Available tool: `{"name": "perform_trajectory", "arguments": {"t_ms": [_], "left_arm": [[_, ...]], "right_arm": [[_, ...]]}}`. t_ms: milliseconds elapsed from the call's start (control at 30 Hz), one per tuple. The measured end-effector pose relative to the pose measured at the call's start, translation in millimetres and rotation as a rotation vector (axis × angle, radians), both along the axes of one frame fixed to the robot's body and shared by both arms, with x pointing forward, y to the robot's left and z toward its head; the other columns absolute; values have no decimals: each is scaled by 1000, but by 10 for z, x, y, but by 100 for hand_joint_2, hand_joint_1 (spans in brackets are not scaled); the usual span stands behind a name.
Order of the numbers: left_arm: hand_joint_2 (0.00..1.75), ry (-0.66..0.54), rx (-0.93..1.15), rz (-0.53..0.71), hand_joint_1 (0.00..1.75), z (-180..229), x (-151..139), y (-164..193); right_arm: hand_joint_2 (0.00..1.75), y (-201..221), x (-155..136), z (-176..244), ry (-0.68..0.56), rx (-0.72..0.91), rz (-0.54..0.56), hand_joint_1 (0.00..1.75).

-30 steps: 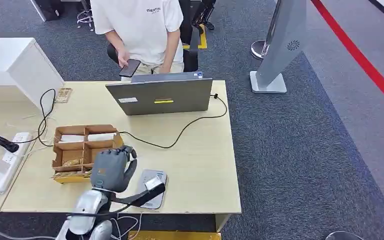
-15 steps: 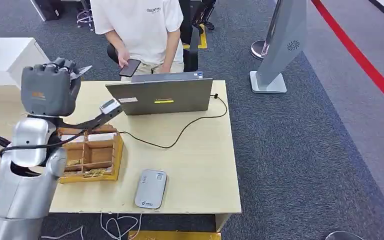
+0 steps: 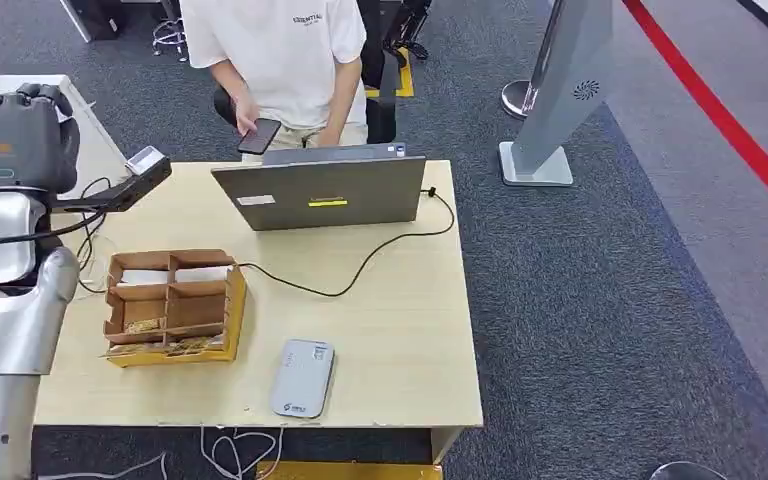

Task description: Pass the card to the sensor for recognition and then transmit it.

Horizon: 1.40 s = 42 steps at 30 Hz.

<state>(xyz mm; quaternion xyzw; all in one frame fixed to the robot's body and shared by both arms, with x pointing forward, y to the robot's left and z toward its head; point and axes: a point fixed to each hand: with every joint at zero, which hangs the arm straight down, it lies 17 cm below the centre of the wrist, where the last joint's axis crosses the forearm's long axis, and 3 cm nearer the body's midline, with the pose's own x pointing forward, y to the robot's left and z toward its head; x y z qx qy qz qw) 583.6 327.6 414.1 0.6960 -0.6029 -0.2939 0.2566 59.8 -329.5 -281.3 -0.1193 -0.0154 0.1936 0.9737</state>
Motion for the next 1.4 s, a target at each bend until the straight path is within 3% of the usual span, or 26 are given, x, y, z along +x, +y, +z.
{"name": "perform_trajectory", "arguments": {"t_ms": [600,633,1400], "left_arm": [[175,47,-3,21,175,-347,89,189],[175,50,-4,21,0,-361,89,188],[175,81,-19,23,0,-570,63,234]], "right_arm": [[175,23,11,1,5,0,7,0],[175,23,11,1,4,0,7,0],[175,21,1,1,10,-2,9,0]]}}
